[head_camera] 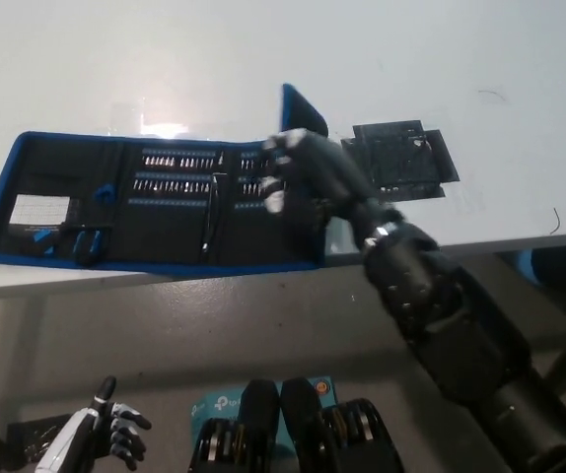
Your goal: The robot uses its right hand to lift an edge of the toolkit kept in middle of the desk and make one fold in it
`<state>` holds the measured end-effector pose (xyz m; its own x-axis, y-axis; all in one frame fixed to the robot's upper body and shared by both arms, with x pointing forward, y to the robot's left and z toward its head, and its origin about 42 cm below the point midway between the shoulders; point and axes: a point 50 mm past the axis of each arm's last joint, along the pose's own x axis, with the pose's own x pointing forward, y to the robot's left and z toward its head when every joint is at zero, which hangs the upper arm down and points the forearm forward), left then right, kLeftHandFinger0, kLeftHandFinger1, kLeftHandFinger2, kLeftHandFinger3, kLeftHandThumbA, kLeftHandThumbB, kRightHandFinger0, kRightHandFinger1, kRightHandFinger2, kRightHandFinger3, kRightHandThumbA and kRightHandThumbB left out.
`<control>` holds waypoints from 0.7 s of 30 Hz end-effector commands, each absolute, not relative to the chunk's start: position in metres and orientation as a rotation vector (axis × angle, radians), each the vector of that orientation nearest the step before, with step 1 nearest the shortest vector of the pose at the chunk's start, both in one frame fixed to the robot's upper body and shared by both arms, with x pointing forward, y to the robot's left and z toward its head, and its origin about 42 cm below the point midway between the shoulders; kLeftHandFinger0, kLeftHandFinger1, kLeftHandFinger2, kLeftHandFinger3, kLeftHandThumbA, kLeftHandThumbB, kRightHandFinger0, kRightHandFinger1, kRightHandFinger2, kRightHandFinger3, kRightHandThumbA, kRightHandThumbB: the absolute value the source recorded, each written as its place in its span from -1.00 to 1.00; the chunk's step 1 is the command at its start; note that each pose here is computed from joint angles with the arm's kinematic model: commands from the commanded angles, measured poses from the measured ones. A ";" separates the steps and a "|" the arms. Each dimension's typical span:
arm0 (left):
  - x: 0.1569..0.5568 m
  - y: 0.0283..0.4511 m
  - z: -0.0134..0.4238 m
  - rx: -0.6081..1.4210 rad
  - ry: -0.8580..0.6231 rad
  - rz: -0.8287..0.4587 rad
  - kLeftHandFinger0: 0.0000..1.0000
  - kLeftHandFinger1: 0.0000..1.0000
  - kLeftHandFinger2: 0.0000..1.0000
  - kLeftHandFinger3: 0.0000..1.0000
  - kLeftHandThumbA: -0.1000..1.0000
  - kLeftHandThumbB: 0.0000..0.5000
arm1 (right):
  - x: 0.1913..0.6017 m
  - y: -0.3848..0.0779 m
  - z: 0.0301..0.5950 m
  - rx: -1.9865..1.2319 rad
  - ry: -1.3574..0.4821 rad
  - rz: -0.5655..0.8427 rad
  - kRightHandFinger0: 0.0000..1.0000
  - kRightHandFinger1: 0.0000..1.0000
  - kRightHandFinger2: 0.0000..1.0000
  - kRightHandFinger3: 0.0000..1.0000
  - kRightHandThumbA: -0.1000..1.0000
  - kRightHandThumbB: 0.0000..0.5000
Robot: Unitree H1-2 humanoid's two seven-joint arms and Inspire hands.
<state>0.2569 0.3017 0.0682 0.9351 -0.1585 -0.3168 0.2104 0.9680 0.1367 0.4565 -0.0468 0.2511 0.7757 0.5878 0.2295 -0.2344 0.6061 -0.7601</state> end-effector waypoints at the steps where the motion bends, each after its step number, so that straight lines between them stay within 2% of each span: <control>1: 0.261 0.311 0.082 0.214 0.283 -0.210 -0.38 -0.36 -0.42 -0.25 1.00 1.00 | 0.457 -0.020 0.276 -0.927 -0.604 0.575 -0.99 -0.80 -0.48 -0.22 -1.00 -0.30; 2: 0.262 0.310 0.082 0.215 0.286 -0.201 -0.42 -0.39 -0.45 -0.27 1.00 1.00 | 0.456 -0.017 0.277 -0.951 -0.602 0.583 -0.96 -0.77 -0.46 -0.22 -1.00 -0.27; 4: 0.264 0.310 0.085 0.222 0.284 -0.207 -0.38 -0.39 -0.47 -0.26 1.00 1.00 | 0.456 -0.012 0.276 -0.982 -0.606 0.613 -1.00 -0.83 -0.55 -0.31 -1.00 -0.20; 7: 0.269 0.310 0.087 0.230 0.269 -0.221 -0.34 -0.36 -0.47 -0.28 1.00 1.00 | 0.456 -0.013 0.267 -1.074 -0.586 0.665 -1.00 -0.82 -0.56 -0.34 -1.00 -0.27; 8: 0.272 0.310 0.089 0.231 0.265 -0.225 -0.33 -0.37 -0.49 -0.31 1.00 1.00 | 0.456 -0.015 0.260 -1.101 -0.575 0.681 -1.00 -1.00 -0.77 -0.47 -1.00 -0.28; 9: 0.272 0.310 0.089 0.232 0.267 -0.228 -0.31 -0.35 -0.47 -0.30 1.00 1.00 | 0.456 -0.017 0.254 -1.135 -0.565 0.697 -0.98 -0.94 -0.72 -0.46 -1.00 -0.23; 10: 0.274 0.310 0.091 0.237 0.263 -0.230 -0.30 -0.35 -0.48 -0.32 1.00 1.00 | 0.457 -0.020 0.243 -1.185 -0.562 0.727 -1.00 -1.00 -0.86 -0.47 -1.00 -0.19; 12: 0.274 0.310 0.091 0.231 0.266 -0.231 -0.31 -0.35 -0.49 -0.31 1.00 1.00 | 0.458 -0.024 0.232 -1.255 -0.506 0.761 -0.97 -0.89 -0.70 -0.35 -1.00 -0.19; 13: 0.277 0.311 0.092 0.238 0.259 -0.235 -0.33 -0.37 -0.50 -0.31 1.00 1.00 | 0.459 -0.029 0.222 -1.319 -0.458 0.783 -0.87 -0.79 -0.59 -0.32 -1.00 -0.21; 14: 0.276 0.311 0.092 0.235 0.260 -0.237 -0.33 -0.37 -0.49 -0.29 1.00 1.00 | 0.460 -0.032 0.217 -1.342 -0.442 0.792 -0.97 -0.96 -0.71 -0.36 -1.00 -0.23; 15: 0.276 0.311 0.093 0.236 0.260 -0.237 -0.34 -0.37 -0.50 -0.28 1.00 1.00 | 0.461 -0.037 0.209 -1.364 -0.416 0.801 -0.84 -0.79 -0.54 -0.28 -1.00 -0.10; 16: 0.277 0.312 0.094 0.244 0.255 -0.234 -0.35 -0.38 -0.50 -0.27 1.00 1.00 | 0.463 -0.043 0.203 -1.380 -0.389 0.808 -0.79 -0.73 -0.44 -0.21 -1.00 -0.08; 17: 0.277 0.312 0.094 0.244 0.255 -0.235 -0.36 -0.38 -0.50 -0.27 1.00 1.00 | 0.463 -0.043 0.203 -1.381 -0.388 0.808 -0.80 -0.73 -0.44 -0.21 -1.00 -0.07; 18: 0.277 0.312 0.094 0.243 0.263 -0.230 -0.34 -0.36 -0.45 -0.25 1.00 1.00 | 0.466 -0.054 0.192 -1.351 -0.338 0.799 -0.59 -0.51 -0.23 -0.06 -1.00 -0.12; 19: 0.277 0.312 0.094 0.244 0.264 -0.230 -0.34 -0.36 -0.45 -0.25 1.00 1.00 | 0.467 -0.056 0.189 -1.359 -0.323 0.797 -0.63 -0.55 -0.25 0.03 -1.00 -0.20; 20: 0.277 0.312 0.094 0.243 0.265 -0.233 -0.36 -0.37 -0.47 -0.26 1.00 1.00 | 0.468 -0.061 0.186 -1.349 -0.288 0.788 -0.90 -0.81 -0.47 0.11 -1.00 -0.29; 21: 0.277 0.312 0.094 0.242 0.265 -0.233 -0.37 -0.38 -0.46 -0.25 1.00 1.00 | 0.468 -0.062 0.184 -1.342 -0.282 0.787 -0.99 -0.96 -0.56 0.13 -1.00 -0.33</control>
<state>0.2731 0.3069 0.0818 0.9358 -0.1758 -0.3054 0.2362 0.9561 0.1734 0.4551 -0.0348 0.1928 0.6877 0.7096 -0.1536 -0.3086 0.0942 -0.9465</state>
